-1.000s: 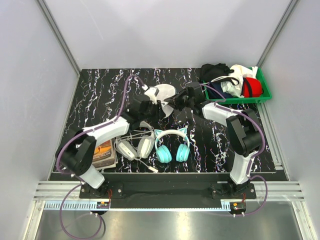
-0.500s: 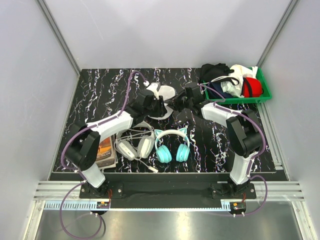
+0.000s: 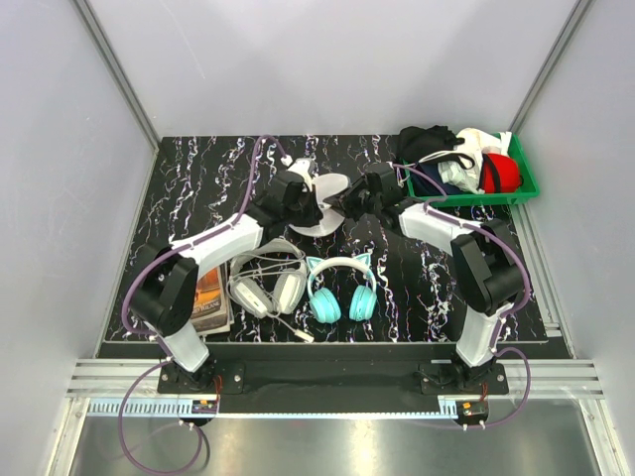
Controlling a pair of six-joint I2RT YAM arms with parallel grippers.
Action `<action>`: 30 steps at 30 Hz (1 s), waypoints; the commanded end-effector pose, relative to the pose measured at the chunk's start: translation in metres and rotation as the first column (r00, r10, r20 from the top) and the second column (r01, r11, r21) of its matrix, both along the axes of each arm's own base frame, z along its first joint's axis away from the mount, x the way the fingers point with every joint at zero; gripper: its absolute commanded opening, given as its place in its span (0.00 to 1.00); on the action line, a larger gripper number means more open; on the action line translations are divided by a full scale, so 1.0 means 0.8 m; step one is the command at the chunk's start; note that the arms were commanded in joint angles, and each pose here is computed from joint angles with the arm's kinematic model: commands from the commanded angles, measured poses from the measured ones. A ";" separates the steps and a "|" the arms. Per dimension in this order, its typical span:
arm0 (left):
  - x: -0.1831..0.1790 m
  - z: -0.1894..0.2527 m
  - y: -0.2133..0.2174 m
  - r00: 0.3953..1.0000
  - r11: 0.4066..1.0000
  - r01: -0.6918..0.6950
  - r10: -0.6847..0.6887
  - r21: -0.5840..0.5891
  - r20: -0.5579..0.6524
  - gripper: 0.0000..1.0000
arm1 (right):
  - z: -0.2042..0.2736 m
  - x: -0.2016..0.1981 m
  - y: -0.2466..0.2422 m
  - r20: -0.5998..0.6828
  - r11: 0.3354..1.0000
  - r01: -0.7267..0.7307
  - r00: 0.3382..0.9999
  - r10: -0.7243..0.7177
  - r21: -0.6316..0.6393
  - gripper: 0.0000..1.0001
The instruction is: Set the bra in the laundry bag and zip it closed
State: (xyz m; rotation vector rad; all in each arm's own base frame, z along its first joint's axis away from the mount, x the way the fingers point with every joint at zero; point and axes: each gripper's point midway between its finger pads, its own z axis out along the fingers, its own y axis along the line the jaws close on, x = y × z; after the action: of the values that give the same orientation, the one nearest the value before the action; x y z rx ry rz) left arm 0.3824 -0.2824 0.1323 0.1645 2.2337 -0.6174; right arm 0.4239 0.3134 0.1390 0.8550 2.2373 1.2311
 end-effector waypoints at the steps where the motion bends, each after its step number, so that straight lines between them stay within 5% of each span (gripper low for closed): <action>1: 0.028 0.012 0.036 0.995 0.995 -0.098 0.098 0.020 0.032 0.00 | 0.033 -0.006 -0.001 0.091 0.999 -0.015 0.996 0.018 -0.040 0.02; 12: 0.025 -0.008 0.150 0.970 0.966 -0.245 0.245 0.085 0.006 0.00 | 0.016 0.007 -0.030 0.220 0.976 -0.109 0.964 0.151 -0.190 0.00; 14: 0.024 -0.008 0.148 0.972 0.969 -0.236 0.237 0.074 -0.001 0.00 | 0.016 0.015 -0.030 0.238 0.972 -0.135 0.955 0.180 -0.194 0.00; 18: 0.021 0.019 0.084 0.999 0.991 -0.036 0.040 -0.127 0.026 0.00 | 0.036 0.045 -0.034 0.295 0.952 -0.237 0.912 0.286 -0.193 0.03; 19: 0.019 0.020 0.069 1.000 0.986 0.000 0.004 -0.169 0.024 0.00 | 0.024 0.049 -0.039 0.260 0.950 -0.248 0.920 0.293 -0.192 0.14; 20: 0.014 0.027 0.053 0.998 0.973 0.057 -0.053 -0.225 0.026 0.00 | 0.026 0.053 -0.043 0.248 0.951 -0.244 0.925 0.287 -0.191 0.40; 23: 0.018 0.044 0.022 0.993 0.931 0.114 -0.104 -0.348 0.047 0.00 | 0.031 0.047 -0.060 0.171 0.958 -0.221 0.952 0.252 -0.182 0.74; 27: 0.026 0.058 -0.010 0.988 0.885 0.153 -0.144 -0.440 0.055 0.00 | 0.019 0.004 -0.072 0.058 0.975 -0.183 0.980 0.191 -0.123 0.93; 30: 0.021 0.060 -0.026 0.983 0.875 0.182 -0.173 -0.449 0.061 0.00 | 0.022 -0.029 -0.072 0.026 0.991 -0.133 0.991 0.134 -0.030 0.95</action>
State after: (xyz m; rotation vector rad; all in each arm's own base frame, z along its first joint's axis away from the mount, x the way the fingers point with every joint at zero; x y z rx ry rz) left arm 0.3969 -0.2705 0.1373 0.0518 2.1490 -1.0520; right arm 0.4443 0.2470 0.1406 0.5567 2.3206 1.1402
